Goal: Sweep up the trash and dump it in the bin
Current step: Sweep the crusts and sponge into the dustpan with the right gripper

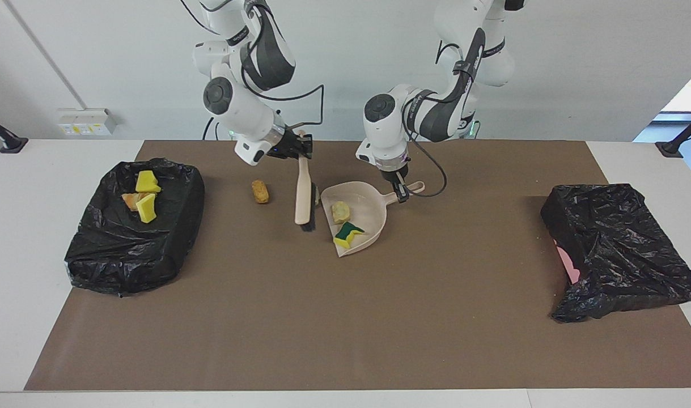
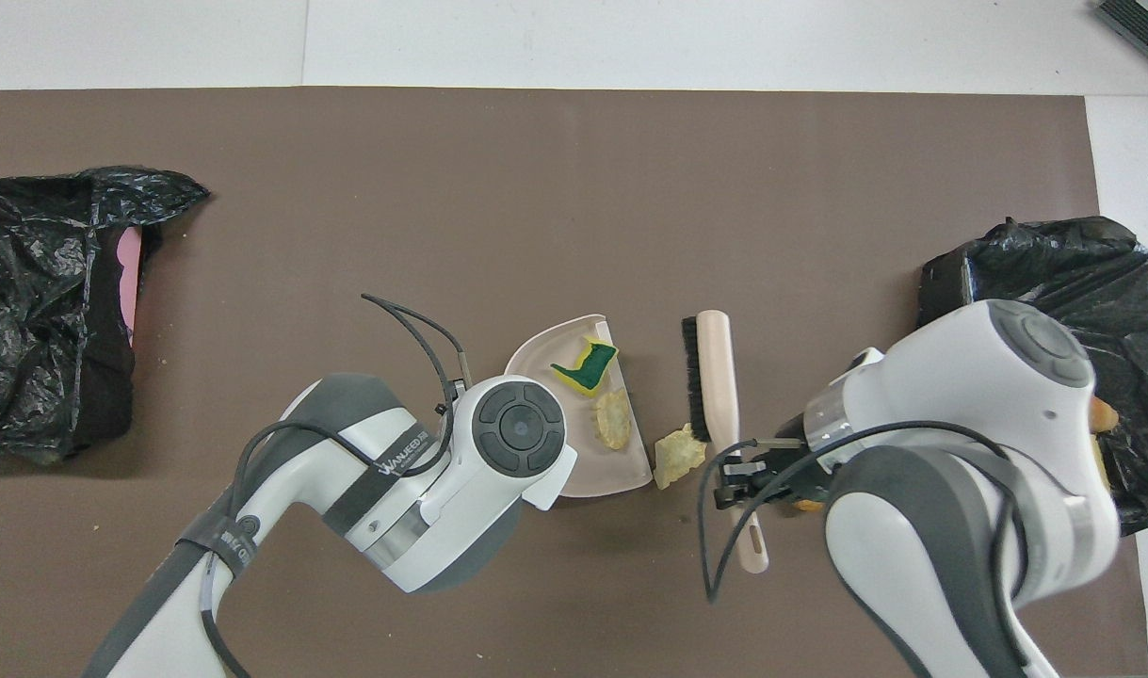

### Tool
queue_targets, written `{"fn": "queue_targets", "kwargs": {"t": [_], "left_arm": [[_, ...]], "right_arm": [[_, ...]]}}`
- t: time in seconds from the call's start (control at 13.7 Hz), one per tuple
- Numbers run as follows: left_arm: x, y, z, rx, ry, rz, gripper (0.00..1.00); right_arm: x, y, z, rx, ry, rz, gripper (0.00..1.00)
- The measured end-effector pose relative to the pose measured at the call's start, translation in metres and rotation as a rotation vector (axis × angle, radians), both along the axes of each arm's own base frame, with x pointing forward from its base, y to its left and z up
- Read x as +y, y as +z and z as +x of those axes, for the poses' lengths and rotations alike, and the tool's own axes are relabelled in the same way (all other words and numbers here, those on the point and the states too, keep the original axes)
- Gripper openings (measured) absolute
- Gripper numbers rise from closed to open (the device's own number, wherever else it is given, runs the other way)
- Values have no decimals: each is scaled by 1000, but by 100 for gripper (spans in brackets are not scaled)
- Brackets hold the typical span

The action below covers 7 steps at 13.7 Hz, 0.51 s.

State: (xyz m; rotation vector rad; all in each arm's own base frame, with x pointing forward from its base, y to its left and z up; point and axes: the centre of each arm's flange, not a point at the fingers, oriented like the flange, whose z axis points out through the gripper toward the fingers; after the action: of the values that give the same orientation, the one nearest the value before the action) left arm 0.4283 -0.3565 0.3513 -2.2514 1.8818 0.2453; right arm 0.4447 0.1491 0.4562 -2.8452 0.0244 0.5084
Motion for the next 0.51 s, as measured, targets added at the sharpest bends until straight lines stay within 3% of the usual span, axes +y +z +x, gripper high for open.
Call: {"fn": "queue_targets", "kwargs": {"t": [0.22,0.51], "left_arm": [[-2,0,-2,1,-5,1,32],[-8,-2,-11,20,-21,22,32]], "right_arm": [[-33,11,-34,34,17,-259,26],[-56,-29,-81,113,-50,-439,26]]}}
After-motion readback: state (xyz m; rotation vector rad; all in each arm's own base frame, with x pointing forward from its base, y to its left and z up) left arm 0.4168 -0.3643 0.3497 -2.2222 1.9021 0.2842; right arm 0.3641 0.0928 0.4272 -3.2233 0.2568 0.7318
